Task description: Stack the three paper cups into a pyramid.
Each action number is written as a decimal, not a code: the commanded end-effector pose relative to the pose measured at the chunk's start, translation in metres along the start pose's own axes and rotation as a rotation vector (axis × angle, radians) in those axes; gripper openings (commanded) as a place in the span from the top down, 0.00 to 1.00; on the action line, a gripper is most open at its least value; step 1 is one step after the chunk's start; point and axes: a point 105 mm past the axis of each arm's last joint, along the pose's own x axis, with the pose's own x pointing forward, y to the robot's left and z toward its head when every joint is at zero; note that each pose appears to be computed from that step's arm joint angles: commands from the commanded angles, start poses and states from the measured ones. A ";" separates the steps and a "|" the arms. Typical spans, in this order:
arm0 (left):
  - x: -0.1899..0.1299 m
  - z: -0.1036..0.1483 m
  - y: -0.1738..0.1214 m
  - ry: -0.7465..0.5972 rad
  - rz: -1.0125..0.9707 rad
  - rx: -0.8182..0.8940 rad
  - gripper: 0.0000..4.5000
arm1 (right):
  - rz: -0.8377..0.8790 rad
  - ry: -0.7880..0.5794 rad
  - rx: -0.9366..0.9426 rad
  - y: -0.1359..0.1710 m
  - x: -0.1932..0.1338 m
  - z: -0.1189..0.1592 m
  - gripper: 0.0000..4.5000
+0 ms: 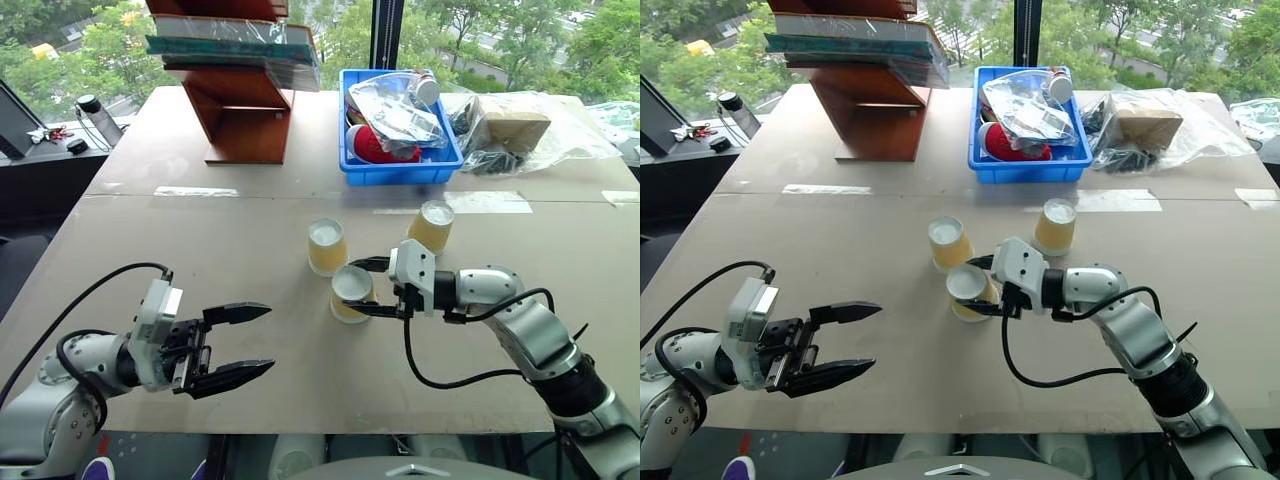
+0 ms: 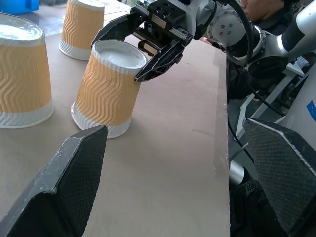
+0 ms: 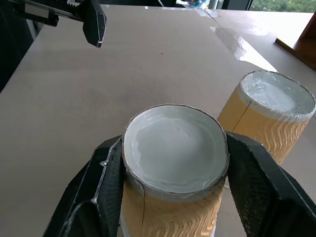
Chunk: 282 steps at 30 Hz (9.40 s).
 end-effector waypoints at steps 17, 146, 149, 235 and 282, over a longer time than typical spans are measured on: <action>-0.009 0.026 0.003 -0.107 0.080 0.093 0.00 | -0.571 0.073 0.092 -0.060 -0.114 0.021 0.01; 0.014 0.032 0.034 0.088 -0.191 0.091 0.00 | -0.314 0.057 0.149 0.008 -0.087 -0.015 0.01; 0.016 0.031 0.033 0.083 -0.183 0.090 0.00 | -0.314 0.057 0.169 0.007 -0.088 -0.016 0.01; 0.120 0.122 0.097 -0.068 -0.171 0.258 0.43 | -0.451 -0.052 0.075 0.048 -0.141 0.048 0.00; 0.114 0.113 0.040 0.019 -0.333 0.261 0.01 | -0.476 0.027 0.100 0.070 -0.180 0.038 0.00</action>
